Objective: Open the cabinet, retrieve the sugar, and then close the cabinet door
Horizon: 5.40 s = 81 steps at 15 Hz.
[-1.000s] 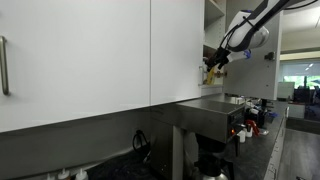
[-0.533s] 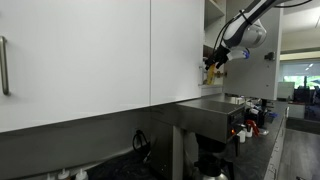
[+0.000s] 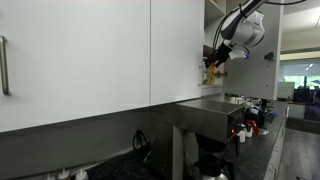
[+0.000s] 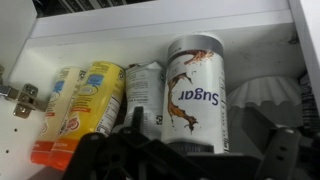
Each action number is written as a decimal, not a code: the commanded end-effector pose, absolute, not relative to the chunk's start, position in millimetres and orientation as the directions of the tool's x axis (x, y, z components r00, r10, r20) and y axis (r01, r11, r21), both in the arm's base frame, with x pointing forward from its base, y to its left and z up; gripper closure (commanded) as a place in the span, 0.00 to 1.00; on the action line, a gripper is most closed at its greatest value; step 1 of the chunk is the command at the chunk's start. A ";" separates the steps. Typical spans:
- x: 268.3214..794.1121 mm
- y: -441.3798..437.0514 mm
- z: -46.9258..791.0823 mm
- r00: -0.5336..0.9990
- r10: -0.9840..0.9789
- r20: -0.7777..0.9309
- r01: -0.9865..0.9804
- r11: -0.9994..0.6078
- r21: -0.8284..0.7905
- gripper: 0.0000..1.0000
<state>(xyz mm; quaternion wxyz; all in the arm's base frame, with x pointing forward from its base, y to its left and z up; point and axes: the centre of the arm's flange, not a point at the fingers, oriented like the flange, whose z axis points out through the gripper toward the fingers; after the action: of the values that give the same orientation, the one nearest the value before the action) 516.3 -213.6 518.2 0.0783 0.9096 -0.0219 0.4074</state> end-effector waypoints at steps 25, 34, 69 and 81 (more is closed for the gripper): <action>571.8 -260.7 482.7 0.586 0.109 0.803 0.113 -0.992 0.053 0.00; 581.9 -257.7 481.6 0.580 0.139 0.802 0.141 -0.988 0.068 0.28; 408.7 -197.6 497.1 0.653 0.143 0.743 -0.081 -0.963 0.256 0.70; 371.2 -115.6 522.0 0.621 0.179 0.763 -0.051 -0.962 0.267 0.70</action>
<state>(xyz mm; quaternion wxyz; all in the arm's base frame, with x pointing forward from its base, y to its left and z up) 388.2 -137.9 504.8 0.1286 0.8940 0.0343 0.4279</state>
